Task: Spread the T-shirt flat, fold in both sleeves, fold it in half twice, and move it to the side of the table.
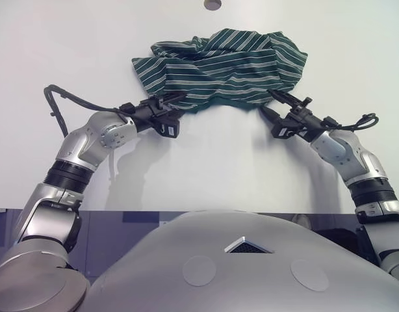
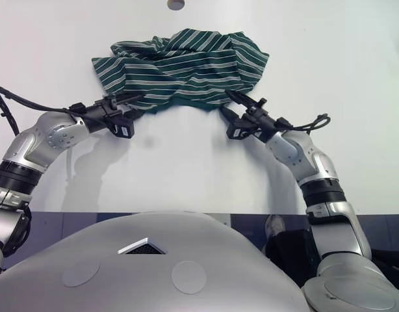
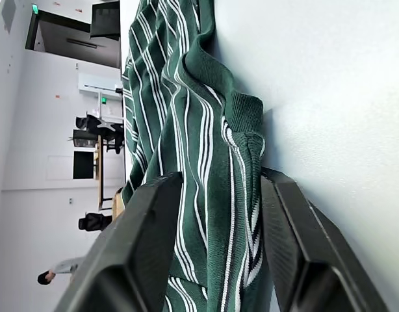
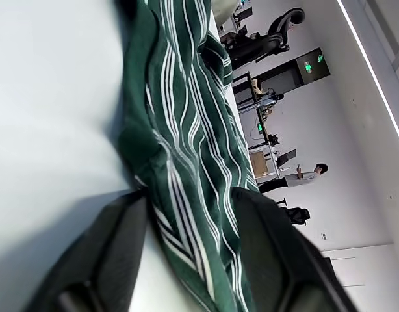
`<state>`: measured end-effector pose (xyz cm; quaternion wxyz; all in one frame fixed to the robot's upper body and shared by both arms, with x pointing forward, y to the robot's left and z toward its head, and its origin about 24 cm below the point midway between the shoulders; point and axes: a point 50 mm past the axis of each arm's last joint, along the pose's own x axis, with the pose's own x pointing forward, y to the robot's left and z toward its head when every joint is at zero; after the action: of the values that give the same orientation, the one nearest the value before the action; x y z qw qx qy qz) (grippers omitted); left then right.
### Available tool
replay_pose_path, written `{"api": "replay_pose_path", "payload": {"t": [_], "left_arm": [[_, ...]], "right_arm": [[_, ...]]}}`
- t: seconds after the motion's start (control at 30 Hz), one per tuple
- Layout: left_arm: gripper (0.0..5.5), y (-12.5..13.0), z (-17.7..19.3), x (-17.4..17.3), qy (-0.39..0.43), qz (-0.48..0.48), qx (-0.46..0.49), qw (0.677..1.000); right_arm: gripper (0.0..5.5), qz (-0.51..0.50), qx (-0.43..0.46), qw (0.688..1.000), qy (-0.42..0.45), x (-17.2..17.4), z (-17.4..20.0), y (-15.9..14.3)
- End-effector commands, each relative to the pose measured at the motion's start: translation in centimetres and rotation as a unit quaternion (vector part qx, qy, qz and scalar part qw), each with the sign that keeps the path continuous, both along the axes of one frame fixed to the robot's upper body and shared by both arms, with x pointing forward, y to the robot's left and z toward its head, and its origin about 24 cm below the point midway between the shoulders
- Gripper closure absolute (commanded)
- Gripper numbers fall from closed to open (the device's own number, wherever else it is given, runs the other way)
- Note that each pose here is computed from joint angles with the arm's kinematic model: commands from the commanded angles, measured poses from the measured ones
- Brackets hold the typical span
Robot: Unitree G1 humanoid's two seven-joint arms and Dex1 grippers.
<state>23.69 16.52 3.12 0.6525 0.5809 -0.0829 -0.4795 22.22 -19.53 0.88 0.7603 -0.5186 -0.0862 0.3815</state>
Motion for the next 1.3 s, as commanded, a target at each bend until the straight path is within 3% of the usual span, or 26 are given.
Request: {"api": "replay_pose_path", "payload": {"t": [0.03, 0.3, 0.43, 0.53, 0.63, 0.8, 1.0, 1.1, 1.3], "left_arm": [[4.16, 0.3, -0.5, 0.0, 0.019, 0.010, 0.010, 1.000], [5.50, 1.0, -0.7, 0.3, 0.022, 0.027, 0.010, 0.999], [5.50, 1.2, 1.3, 1.7, 0.015, 0.035, -0.029, 0.999], [5.50, 1.3, 5.6, 3.9, -0.019, 0.034, -0.083, 0.996], [5.50, 1.3, 10.5, 5.3, -0.045, -0.002, -0.097, 0.994], [5.50, 1.2, 15.8, 6.4, -0.087, -0.003, -0.127, 0.988], [5.50, 1.2, 18.8, 4.5, 0.009, -0.051, -0.136, 0.989], [5.50, 1.2, 21.4, 4.1, 0.012, -0.065, -0.153, 0.986], [5.50, 1.0, 27.8, 0.3, 0.043, -0.132, -0.198, 0.970]], "right_arm": [[3.99, 0.001, -0.025, 0.999, 0.026, -0.2, -0.7, -0.4], [5.46, 0.002, -0.001, 1.000, 0.012, 0.5, 0.4, -0.1], [5.48, 0.008, 0.019, 1.000, 0.003, 2.3, 2.6, -0.1], [5.48, 0.036, 0.038, 0.999, 0.009, 4.3, 6.1, -0.1], [5.48, 0.060, 0.022, 0.998, 0.012, 6.6, 11.9, -1.3], [5.48, 0.069, 0.028, 0.994, -0.083, 8.8, 20.6, -1.5], [5.48, 0.087, 0.002, 0.996, -0.028, 7.9, 24.7, -2.4], [5.48, 0.083, -0.002, 0.996, -0.035, 7.4, 27.9, -3.0], [5.48, 0.145, 0.067, 0.987, -0.011, 3.2, 34.5, -3.0]]}}
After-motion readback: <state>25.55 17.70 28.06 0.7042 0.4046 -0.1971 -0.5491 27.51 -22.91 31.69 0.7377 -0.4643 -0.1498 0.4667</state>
